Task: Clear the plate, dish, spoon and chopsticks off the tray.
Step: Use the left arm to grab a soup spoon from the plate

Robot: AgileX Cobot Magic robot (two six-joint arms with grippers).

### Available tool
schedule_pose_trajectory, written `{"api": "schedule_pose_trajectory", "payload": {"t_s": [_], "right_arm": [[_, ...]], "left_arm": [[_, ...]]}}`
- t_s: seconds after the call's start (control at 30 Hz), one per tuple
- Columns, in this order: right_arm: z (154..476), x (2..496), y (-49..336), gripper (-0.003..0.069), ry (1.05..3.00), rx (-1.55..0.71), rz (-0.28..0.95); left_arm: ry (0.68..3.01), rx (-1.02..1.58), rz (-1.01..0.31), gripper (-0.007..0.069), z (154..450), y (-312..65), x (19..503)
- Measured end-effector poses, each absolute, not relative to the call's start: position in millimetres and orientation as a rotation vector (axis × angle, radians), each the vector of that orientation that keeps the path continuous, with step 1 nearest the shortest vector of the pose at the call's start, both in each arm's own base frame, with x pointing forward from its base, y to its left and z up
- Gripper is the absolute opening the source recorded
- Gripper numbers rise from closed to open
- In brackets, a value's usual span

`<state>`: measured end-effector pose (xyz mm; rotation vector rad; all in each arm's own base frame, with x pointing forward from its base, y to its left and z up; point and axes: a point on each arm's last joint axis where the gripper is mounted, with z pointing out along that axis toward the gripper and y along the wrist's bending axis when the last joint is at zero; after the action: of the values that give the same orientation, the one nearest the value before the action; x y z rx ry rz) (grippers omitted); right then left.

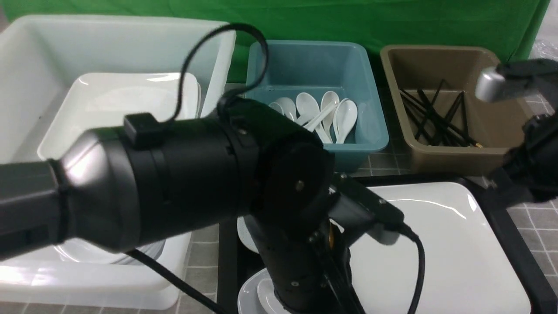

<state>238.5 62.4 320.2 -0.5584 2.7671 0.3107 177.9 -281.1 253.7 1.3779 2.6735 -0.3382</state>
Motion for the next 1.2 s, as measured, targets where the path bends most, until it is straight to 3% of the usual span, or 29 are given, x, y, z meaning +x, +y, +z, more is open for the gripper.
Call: {"api": "schedule_pose_trajectory", "payload": {"t_s": [0.2, 0.43, 0.57, 1.2], "right_arm": [[330.5, 197.1, 54.3, 0.0029, 2.653, -0.576, 0.280], [343.2, 185.2, 51.9, 0.0034, 2.563, -0.561, 0.267], [343.8, 185.0, 51.8, 0.0034, 2.556, -0.560, 0.266], [345.6, 187.8, 52.0, 0.0037, 2.521, -0.546, 0.259]], "left_arm": [[2.438, 1.821, -0.192, 0.0302, 226.6, -286.0, 186.3], [2.137, 2.098, -0.129, 0.0529, 211.4, -293.7, 195.1], [2.084, 2.118, -0.111, 0.0561, 205.7, -297.2, 198.8], [2.049, 2.210, -0.104, 0.0552, 182.9, -295.9, 197.3]]}}
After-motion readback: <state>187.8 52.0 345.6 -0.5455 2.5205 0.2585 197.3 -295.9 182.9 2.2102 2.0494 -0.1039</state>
